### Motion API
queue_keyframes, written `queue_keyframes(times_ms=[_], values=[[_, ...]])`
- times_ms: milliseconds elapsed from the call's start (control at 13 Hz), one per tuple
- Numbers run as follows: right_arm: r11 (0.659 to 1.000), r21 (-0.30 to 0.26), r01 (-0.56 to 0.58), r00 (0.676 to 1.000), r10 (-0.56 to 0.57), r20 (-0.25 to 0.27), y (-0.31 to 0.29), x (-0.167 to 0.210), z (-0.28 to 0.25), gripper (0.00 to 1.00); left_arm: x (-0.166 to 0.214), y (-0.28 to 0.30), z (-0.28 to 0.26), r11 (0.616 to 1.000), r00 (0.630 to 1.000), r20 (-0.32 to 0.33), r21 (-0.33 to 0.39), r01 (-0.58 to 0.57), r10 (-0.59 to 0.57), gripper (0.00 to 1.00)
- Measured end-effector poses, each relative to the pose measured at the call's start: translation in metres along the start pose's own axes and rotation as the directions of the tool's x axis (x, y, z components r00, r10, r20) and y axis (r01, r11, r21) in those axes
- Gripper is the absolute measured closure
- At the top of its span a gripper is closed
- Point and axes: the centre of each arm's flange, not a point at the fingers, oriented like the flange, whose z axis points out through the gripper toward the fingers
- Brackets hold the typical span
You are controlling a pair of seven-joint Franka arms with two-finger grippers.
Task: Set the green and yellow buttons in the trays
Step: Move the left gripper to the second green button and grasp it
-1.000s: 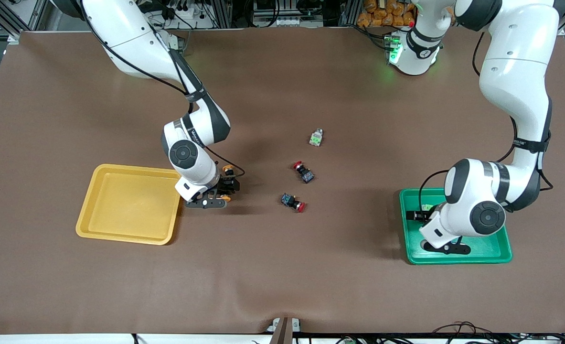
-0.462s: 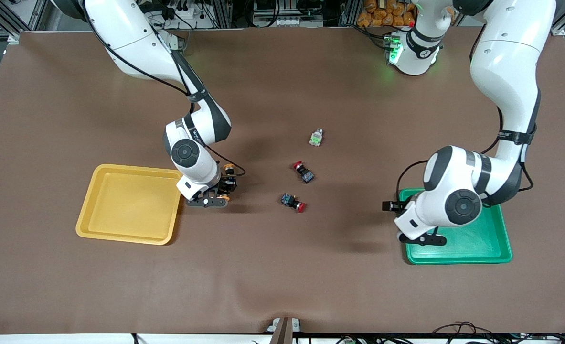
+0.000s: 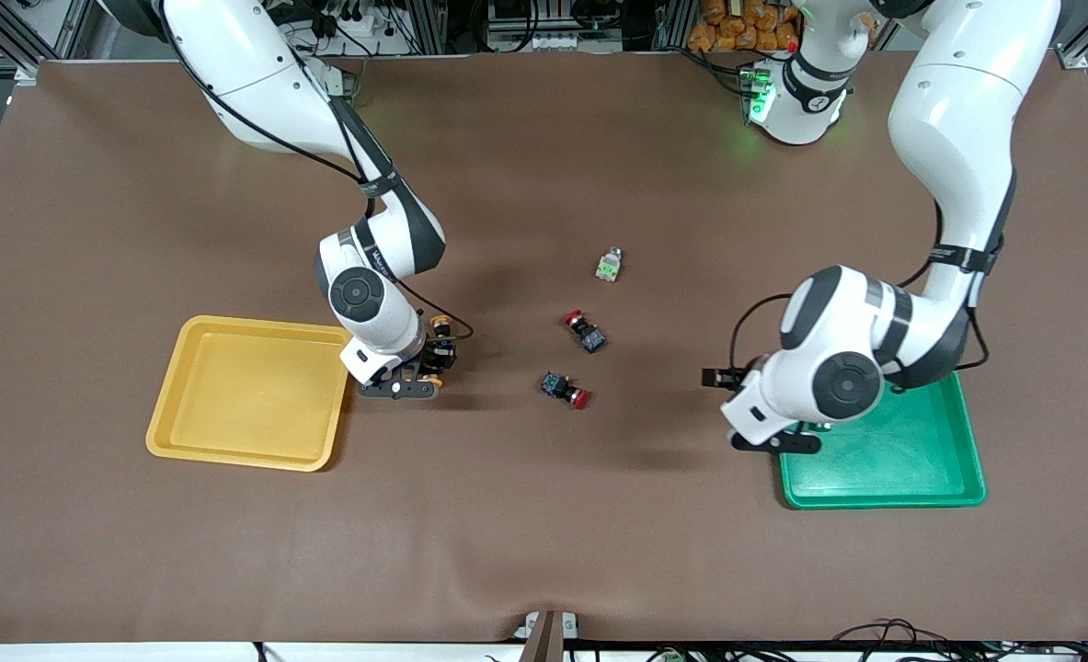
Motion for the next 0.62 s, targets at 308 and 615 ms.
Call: queue_keyframes(times_ms=[308,615], values=[[1.000,-0.012,-0.006,1.000,0.006,0.022,0.004,0.002,-0.009,0.60,-0.029,0.064,0.009,1.000,0.999,0.034,0.001,0.006,-0.006,0.00],[1.000,-0.020,-0.024,0.998,0.025,0.055,0.011,0.013,-0.058,0.60,-0.062,0.123,0.021,1.000,0.998,0.056,0.016,0.019,-0.020,0.00]])
